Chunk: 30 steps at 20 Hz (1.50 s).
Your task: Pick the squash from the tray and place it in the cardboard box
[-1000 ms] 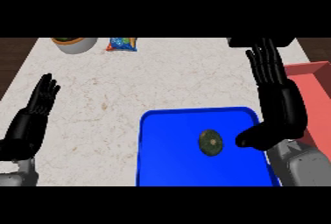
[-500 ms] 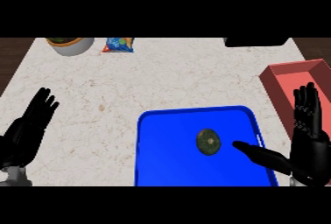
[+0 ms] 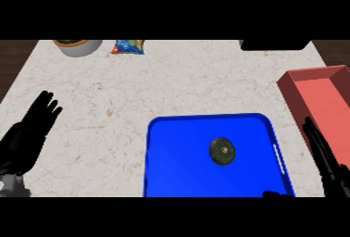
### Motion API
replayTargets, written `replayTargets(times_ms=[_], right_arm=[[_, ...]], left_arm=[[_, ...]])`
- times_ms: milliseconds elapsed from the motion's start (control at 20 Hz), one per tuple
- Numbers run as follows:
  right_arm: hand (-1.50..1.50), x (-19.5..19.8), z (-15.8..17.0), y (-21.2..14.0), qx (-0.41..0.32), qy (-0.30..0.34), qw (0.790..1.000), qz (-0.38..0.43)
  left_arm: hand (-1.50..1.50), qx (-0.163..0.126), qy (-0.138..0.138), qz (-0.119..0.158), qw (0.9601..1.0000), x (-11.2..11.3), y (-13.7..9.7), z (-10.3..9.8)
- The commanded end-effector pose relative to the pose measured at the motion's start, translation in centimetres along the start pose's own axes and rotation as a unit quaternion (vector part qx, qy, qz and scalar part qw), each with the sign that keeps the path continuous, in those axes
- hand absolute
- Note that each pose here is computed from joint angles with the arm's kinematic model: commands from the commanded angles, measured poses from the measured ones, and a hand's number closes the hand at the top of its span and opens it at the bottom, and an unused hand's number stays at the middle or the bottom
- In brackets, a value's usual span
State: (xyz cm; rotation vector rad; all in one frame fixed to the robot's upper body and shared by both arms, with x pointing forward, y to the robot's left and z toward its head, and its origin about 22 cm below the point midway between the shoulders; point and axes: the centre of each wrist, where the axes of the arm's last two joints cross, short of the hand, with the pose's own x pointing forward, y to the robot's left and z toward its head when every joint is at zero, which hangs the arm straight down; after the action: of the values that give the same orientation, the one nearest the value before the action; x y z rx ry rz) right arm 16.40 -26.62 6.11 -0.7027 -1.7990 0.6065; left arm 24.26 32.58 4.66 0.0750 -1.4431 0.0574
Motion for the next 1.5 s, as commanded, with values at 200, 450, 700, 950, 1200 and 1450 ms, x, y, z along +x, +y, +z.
replayTargets(times_ms=[200, 450, 700, 950, 1200, 1450], right_arm=[[-1.5, 3.6, -0.7, -1.0, 0.129, 0.126, 0.967, 0.179], [-1.5, 8.1, -3.0, 1.7, 0.178, 0.186, 0.946, 0.196], [-1.5, 11.0, -5.8, 5.7, 0.235, 0.224, 0.93, 0.174], [-1.5, 10.6, -7.8, 5.0, 0.255, 0.257, 0.914, 0.182], [-1.5, 11.2, -5.4, 6.6, 0.265, 0.262, 0.91, 0.182], [-1.5, 9.2, -5.9, 5.6, 0.266, 0.263, 0.91, 0.178]], left_arm=[[0.0, -0.016, 0.0, -0.004, 0.9999, -0.2, -0.4, 0.0], [0.0, -0.022, -0.006, -0.002, 0.9997, 2.7, -1.7, -1.3], [0.0, -0.025, -0.004, -0.005, 0.9997, 1.0, -1.7, -0.5], [0.0, -0.005, -0.003, 0.002, 1.0, 0.9, -2.0, -1.1], [0.0, -0.003, -0.006, -0.001, 1.0, 0.4, -2.0, 0.2], [0.0, -0.009, 0.003, 0.009, 0.9999, -1.0, -0.9, -0.2]])
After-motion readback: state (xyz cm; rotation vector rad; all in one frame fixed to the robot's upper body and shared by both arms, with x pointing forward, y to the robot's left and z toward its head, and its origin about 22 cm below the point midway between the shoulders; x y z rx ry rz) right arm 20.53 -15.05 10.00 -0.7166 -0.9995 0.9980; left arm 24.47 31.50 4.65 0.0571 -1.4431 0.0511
